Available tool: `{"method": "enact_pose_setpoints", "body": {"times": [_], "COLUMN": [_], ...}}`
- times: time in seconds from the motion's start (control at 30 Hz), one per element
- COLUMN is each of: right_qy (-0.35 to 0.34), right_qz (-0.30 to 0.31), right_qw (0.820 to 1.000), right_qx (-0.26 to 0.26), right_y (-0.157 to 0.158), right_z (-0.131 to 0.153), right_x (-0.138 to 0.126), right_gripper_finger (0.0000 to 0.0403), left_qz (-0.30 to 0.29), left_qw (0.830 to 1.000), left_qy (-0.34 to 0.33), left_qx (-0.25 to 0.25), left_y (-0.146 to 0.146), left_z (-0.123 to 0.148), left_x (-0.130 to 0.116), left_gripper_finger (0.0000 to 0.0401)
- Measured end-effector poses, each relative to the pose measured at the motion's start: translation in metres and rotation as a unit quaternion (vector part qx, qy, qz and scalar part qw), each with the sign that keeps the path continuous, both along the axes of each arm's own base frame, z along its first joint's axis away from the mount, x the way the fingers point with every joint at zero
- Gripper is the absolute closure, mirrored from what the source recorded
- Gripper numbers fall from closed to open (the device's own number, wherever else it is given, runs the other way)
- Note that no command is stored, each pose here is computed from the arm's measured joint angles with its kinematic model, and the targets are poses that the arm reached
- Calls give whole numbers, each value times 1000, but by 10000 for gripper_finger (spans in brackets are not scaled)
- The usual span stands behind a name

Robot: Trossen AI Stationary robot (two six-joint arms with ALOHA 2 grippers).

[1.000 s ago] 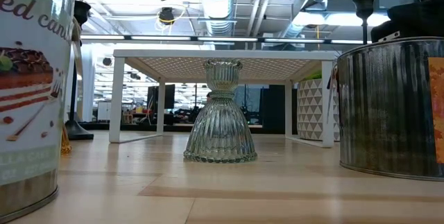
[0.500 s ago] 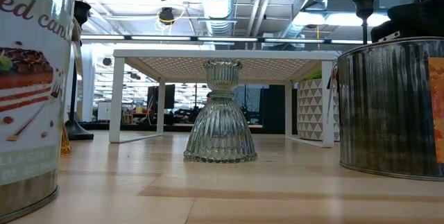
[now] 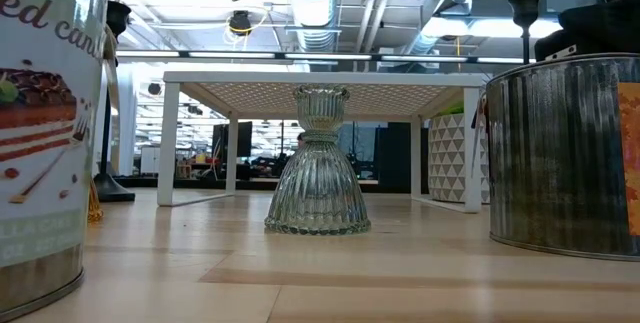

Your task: Pick & Place candle stick holders

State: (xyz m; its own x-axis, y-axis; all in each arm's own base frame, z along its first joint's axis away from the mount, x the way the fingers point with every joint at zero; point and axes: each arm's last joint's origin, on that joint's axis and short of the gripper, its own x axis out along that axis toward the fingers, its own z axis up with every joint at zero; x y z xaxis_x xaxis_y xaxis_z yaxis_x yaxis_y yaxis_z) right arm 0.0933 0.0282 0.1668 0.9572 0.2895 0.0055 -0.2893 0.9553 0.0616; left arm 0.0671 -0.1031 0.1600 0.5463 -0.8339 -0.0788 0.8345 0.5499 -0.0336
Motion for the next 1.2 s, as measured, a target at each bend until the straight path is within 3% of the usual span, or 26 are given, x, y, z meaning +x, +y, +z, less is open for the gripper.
{"method": "enact_pose_setpoints", "body": {"times": [1.2], "right_qy": [-2], "right_qz": [0], "right_qw": [1000], "right_qx": [1], "right_y": [0], "right_z": [0], "right_x": [0], "right_gripper_finger": [403], "left_qz": [2], "left_qw": [1000], "left_qy": [-9], "left_qx": [-13], "left_y": [0], "left_z": [3], "left_x": [0], "left_gripper_finger": [393]}}
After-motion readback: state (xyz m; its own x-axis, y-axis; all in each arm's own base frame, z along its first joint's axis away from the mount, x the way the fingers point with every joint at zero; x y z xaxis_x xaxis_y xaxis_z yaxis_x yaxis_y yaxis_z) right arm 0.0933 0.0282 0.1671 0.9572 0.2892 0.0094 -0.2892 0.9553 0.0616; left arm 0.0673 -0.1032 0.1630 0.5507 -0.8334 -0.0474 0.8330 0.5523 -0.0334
